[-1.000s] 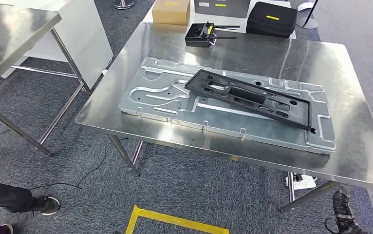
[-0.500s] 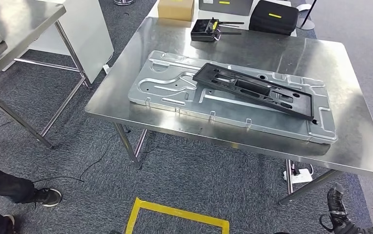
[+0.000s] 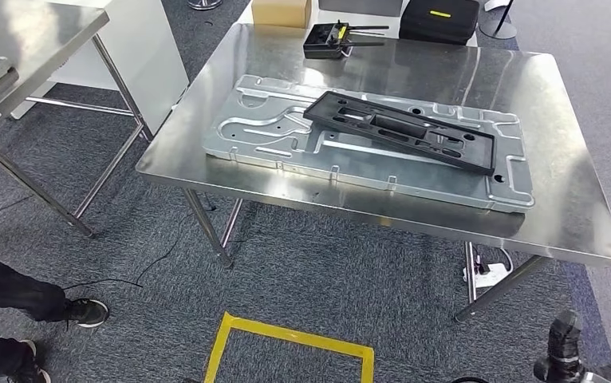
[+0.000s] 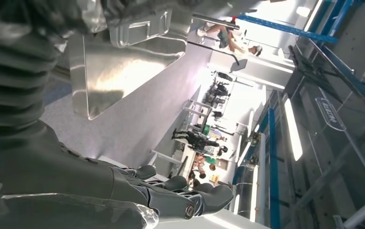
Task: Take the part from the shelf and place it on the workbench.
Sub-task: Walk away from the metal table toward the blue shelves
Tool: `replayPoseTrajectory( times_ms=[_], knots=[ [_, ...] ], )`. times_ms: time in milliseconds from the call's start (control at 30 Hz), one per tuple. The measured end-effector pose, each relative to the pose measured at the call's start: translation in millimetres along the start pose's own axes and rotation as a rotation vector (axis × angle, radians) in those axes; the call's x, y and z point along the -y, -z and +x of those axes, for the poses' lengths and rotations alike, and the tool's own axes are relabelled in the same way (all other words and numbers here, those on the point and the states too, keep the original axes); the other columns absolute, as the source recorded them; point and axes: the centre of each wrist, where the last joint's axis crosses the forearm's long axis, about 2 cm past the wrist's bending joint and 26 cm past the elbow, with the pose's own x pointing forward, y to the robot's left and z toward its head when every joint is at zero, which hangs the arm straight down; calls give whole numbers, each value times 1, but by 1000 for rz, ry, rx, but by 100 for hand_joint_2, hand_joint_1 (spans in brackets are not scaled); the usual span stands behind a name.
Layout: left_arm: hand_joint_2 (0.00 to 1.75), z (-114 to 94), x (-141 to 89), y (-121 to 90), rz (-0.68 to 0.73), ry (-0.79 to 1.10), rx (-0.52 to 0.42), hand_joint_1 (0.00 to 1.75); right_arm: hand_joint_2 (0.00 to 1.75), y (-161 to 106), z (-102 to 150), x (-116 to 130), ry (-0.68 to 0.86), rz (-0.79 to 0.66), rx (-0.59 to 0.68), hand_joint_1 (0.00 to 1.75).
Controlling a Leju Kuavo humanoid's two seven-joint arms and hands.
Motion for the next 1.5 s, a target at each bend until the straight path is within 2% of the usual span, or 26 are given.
replayPoseTrajectory(
  times_ms=[633,967,1167,1333,1500],
  knots=[
    [0,0,-2,1,3,-7,1,0,0,-1,-5,0,-34,20,-19,0],
    [0,-3,-2,0,12,-14,-9,0,0,-24,-36,12,-81,39,-215,0],
    [0,-2,-3,0,23,-25,-12,0,0,-34,-58,26,-112,25,-302,0],
    [0,-2,-3,1,24,-26,-13,0,0,-55,-82,45,-133,16,-429,0],
    [0,-4,-2,0,23,-26,-19,0,0,-69,-91,57,-165,-14,-499,0]
  ],
)
